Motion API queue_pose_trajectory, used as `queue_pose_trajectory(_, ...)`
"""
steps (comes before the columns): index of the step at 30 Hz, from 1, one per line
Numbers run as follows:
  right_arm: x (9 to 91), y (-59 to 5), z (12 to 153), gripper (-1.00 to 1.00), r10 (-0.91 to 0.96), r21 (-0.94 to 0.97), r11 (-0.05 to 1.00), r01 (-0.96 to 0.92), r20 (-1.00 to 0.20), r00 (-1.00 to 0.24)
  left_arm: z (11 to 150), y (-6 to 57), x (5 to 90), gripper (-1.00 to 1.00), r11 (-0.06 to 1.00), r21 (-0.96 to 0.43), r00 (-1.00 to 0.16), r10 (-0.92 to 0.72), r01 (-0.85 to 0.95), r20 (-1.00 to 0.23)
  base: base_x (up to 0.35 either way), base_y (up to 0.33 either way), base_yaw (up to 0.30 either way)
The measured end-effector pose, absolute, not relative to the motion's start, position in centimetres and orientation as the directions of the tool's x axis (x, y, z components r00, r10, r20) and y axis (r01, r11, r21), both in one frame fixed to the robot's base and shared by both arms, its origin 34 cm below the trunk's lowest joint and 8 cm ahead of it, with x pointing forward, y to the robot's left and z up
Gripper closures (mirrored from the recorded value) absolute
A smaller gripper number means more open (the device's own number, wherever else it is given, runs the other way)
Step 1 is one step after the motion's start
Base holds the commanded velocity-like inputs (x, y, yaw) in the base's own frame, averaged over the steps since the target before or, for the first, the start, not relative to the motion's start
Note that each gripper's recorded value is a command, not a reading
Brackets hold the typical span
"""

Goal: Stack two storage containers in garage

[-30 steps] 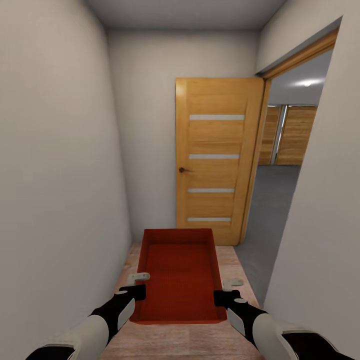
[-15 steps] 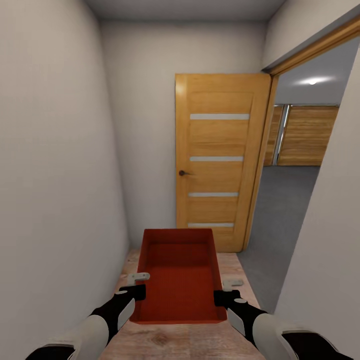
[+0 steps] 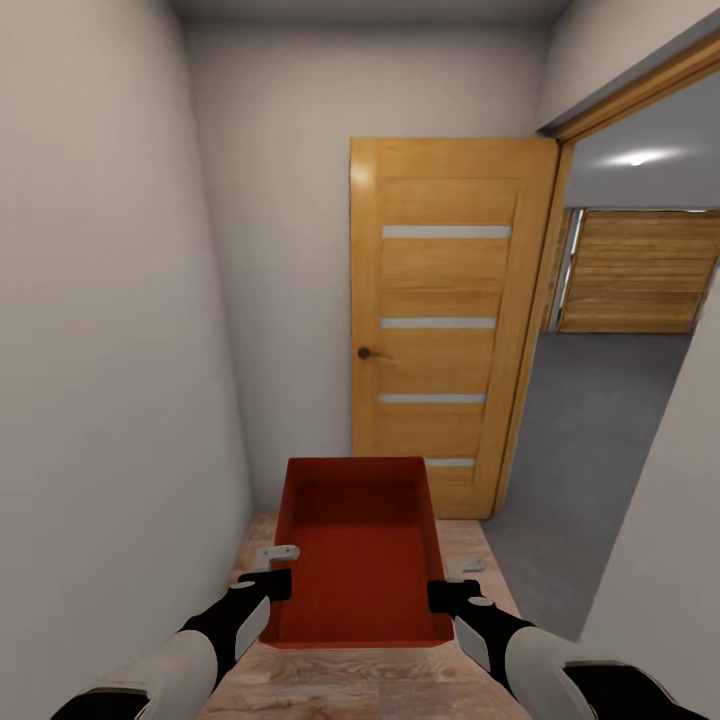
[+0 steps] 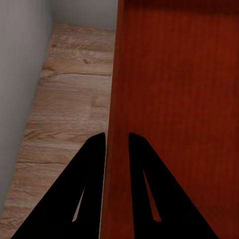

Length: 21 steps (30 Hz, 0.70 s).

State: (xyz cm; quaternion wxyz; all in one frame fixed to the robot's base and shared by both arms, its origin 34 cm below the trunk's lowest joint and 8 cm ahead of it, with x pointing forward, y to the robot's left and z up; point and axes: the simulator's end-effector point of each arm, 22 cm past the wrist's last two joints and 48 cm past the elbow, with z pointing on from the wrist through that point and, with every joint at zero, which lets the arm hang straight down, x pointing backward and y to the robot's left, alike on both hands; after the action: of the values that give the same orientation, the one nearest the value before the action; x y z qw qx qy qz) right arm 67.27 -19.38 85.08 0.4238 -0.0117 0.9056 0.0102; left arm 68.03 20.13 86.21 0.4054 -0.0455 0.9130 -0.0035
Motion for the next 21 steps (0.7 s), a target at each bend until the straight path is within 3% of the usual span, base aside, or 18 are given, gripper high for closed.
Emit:
queue_pose_trajectory(9, 67.43, -19.33, 85.21, 1.0, -0.015, 0.007, 0.999, -0.031, -0.77, -0.638, 86.31, 20.19, 68.16, 1.0, 0.996, -0.045, -0.664, -0.088, -0.082, -0.743, 0.251, 0.0, -0.032)
queue_pose_trajectory(21, 67.42, -19.44, 85.15, 1.0, -0.017, 0.006, 0.999, -0.033, -0.769, -0.639, 86.19, 20.07, 68.09, 1.0, 0.996, -0.046, -0.665, -0.089, -0.082, -0.741, 0.015, 0.0, -0.261)
